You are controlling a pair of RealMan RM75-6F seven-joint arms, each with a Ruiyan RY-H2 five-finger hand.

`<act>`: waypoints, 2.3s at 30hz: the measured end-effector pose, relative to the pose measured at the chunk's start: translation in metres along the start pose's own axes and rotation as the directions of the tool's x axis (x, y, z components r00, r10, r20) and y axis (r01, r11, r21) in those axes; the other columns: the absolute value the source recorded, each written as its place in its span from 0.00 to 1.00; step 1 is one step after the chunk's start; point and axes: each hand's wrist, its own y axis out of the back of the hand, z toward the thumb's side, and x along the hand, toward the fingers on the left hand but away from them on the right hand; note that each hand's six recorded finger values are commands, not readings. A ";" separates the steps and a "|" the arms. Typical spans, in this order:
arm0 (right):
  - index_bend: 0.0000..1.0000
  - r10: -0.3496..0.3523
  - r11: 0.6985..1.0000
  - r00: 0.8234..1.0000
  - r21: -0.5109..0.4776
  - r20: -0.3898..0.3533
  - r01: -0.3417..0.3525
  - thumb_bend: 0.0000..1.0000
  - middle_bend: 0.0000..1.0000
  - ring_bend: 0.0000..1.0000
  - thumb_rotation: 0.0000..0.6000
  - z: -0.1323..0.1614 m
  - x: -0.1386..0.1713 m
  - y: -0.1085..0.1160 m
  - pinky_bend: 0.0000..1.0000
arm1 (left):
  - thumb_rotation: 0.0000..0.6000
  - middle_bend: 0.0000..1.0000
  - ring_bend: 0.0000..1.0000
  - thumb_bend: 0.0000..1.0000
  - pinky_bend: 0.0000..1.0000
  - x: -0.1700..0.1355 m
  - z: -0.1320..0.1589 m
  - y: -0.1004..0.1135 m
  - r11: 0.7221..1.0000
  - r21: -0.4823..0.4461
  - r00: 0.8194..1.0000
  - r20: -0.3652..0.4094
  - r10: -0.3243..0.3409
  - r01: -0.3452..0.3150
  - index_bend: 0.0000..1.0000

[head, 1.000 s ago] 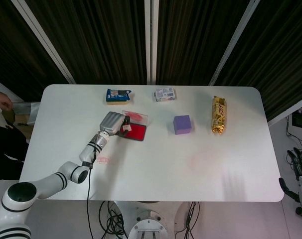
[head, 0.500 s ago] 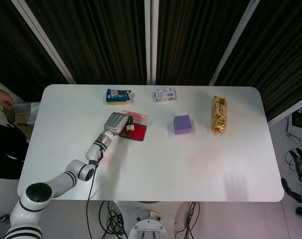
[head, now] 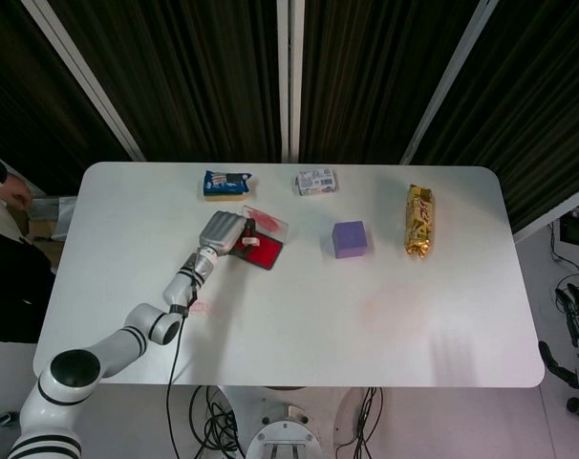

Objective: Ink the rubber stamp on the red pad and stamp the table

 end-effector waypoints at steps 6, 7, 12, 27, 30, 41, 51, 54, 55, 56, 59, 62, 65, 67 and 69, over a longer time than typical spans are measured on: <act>0.00 0.000 1.000 1.000 -0.006 -0.005 0.000 0.26 0.00 0.00 1.00 0.001 -0.002 -0.002 0.00 | 1.00 0.61 1.00 0.41 1.00 -0.009 0.001 0.017 1.000 -0.024 1.000 0.028 0.003 -0.002 0.60; 0.00 0.000 1.000 1.000 -0.007 -0.006 0.000 0.26 0.00 0.00 1.00 0.001 -0.003 -0.002 0.00 | 1.00 0.61 1.00 0.41 1.00 -0.013 0.001 0.019 1.000 -0.030 0.999 0.033 -0.002 0.003 0.60; 0.00 0.010 1.000 1.000 -0.009 -0.012 -0.010 0.26 0.00 0.00 1.00 0.002 -0.004 -0.006 0.00 | 1.00 0.63 1.00 0.41 1.00 -0.047 -0.001 0.028 0.996 -0.073 0.996 0.070 -0.049 0.054 0.61; 0.00 0.026 1.000 0.999 0.007 -0.032 -0.026 0.26 0.00 0.00 1.00 0.011 -0.002 -0.011 0.00 | 1.00 0.62 1.00 0.40 1.00 -0.186 -0.056 0.003 0.986 -0.105 0.990 0.061 -0.125 0.131 0.61; 0.00 0.027 1.000 0.999 0.006 -0.030 -0.026 0.26 0.00 0.00 1.00 0.012 -0.001 -0.011 0.00 | 1.00 0.62 1.00 0.40 1.00 -0.190 -0.066 -0.005 0.987 -0.107 0.991 0.065 -0.115 0.121 0.61; 0.00 0.023 1.000 1.000 0.017 -0.020 -0.023 0.26 0.00 0.00 1.00 0.012 -0.002 -0.009 0.00 | 1.00 0.62 1.00 0.40 1.00 -0.196 -0.078 -0.039 0.983 -0.084 0.985 0.083 -0.154 0.161 0.60; 0.00 0.029 0.999 0.999 0.021 -0.016 -0.028 0.26 0.00 0.00 1.00 0.011 -0.002 -0.010 0.00 | 1.00 0.61 1.00 0.41 1.00 -0.189 -0.086 -0.043 0.988 -0.064 0.989 0.059 -0.136 0.139 0.59; 0.00 0.029 0.999 0.999 0.021 -0.018 -0.029 0.26 0.00 0.00 1.00 0.012 -0.002 -0.010 0.00 | 1.00 0.60 1.00 0.40 1.00 -0.188 -0.086 -0.044 0.987 -0.064 0.988 0.060 -0.141 0.145 0.58; 0.00 0.029 0.999 0.999 0.021 -0.019 -0.029 0.26 0.00 0.00 1.00 0.012 -0.002 -0.010 0.00 | 1.00 0.59 1.00 0.40 1.00 -0.187 -0.086 -0.044 0.987 -0.065 0.988 0.061 -0.142 0.146 0.58; 0.00 0.029 0.999 0.999 0.021 -0.019 -0.028 0.26 0.00 0.00 1.00 0.012 -0.002 -0.010 0.00 | 1.00 0.59 1.00 0.40 1.00 -0.187 -0.086 -0.044 0.987 -0.065 0.988 0.061 -0.144 0.147 0.57; 0.00 0.031 0.999 0.999 0.021 -0.018 -0.031 0.26 0.00 0.00 1.00 0.012 -0.002 -0.011 0.00 | 1.00 0.57 1.00 0.40 1.00 -0.186 -0.087 -0.044 0.986 -0.064 0.987 0.059 -0.148 0.152 0.56; 0.00 0.035 0.999 0.999 0.023 -0.015 -0.034 0.26 0.00 0.00 1.00 0.012 -0.001 -0.011 0.00 | 1.00 0.56 1.00 0.40 1.00 -0.185 -0.088 -0.044 0.986 -0.059 0.987 0.056 -0.153 0.156 0.56; 0.00 0.034 0.999 0.999 0.024 -0.013 -0.034 0.26 0.00 0.00 1.00 0.011 -0.001 -0.010 0.00 | 1.00 0.54 1.00 0.39 1.00 -0.185 -0.088 -0.044 0.986 -0.055 0.987 0.058 -0.152 0.155 0.54; 0.00 0.035 0.999 0.999 0.025 -0.011 -0.035 0.26 0.00 0.00 1.00 0.010 -0.001 -0.010 0.00 | 1.00 0.52 1.00 0.38 1.00 -0.185 -0.087 -0.044 0.986 -0.050 0.986 0.061 -0.154 0.157 0.52; 0.00 0.038 0.999 0.999 0.026 -0.011 -0.037 0.26 0.00 0.00 1.00 0.010 -0.002 -0.011 0.00 | 1.00 0.51 1.00 0.38 1.00 -0.185 -0.087 -0.045 0.986 -0.047 0.985 0.064 -0.158 0.161 0.50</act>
